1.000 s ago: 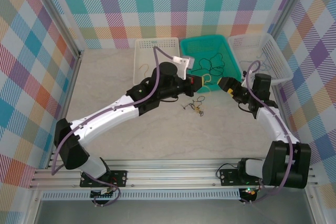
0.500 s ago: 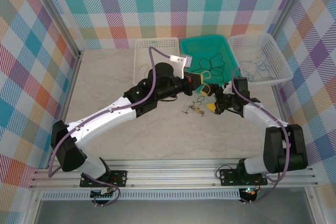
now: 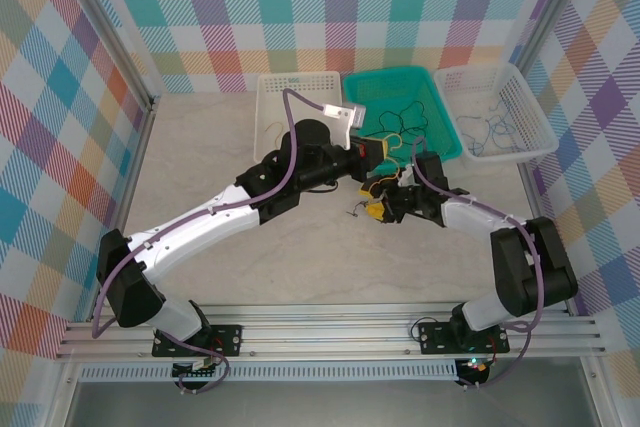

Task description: Untangle the cables

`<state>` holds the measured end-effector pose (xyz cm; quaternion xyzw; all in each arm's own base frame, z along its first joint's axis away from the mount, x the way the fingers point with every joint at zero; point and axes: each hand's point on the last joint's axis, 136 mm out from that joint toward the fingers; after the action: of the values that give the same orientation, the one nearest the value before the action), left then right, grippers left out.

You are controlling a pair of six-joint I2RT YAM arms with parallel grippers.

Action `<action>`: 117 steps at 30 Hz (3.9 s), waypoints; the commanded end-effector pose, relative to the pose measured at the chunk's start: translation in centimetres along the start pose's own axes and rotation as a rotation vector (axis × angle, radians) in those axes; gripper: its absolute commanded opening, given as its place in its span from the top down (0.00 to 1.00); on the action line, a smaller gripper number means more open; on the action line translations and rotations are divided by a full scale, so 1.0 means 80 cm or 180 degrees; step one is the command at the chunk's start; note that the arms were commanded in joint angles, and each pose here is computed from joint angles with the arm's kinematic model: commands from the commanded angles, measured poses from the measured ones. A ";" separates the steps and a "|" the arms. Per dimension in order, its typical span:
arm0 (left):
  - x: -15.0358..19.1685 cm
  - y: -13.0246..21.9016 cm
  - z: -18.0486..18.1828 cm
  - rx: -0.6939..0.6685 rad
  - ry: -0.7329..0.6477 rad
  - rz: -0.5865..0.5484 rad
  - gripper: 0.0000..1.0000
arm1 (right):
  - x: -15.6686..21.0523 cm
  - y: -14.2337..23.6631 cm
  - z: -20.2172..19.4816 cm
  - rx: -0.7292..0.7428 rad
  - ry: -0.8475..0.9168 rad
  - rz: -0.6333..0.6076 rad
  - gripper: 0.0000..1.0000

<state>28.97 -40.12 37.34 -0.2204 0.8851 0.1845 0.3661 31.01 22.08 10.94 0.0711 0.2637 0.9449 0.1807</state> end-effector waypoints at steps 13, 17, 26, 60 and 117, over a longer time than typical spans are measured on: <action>-0.106 0.145 0.001 0.0318 0.0193 -0.1045 1.00 | -0.006 -0.036 -0.136 0.0753 -0.0226 -0.0204 0.83; -0.128 0.199 0.019 0.0095 0.0198 -0.1381 1.00 | -0.004 -0.038 -0.164 0.0990 -0.0227 -0.0201 0.79; -0.154 0.304 0.042 -0.0533 0.0011 -0.1940 1.00 | -0.009 -0.038 -0.176 0.1133 -0.0267 -0.0256 0.67; -0.146 0.460 0.115 -0.2296 0.0297 -0.2640 1.00 | -0.043 0.009 -0.103 0.1083 0.0102 -0.0736 0.14; -0.384 0.160 0.207 -0.2232 -0.0047 -0.2133 1.00 | -0.034 0.113 0.022 0.0677 0.1351 -0.1389 0.00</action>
<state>49.74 -14.05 50.77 -0.6029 0.6537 0.3396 0.3063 31.26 14.69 16.31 -0.1549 0.4014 0.8460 0.3149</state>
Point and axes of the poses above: each hand's point on the last joint's axis, 136 mm out from that joint toward the fingers, its own y axis back along the fingers, its own z axis along the line the jaws close on, x = y × z, and after that the axes turned 9 degrees about y, right-handed
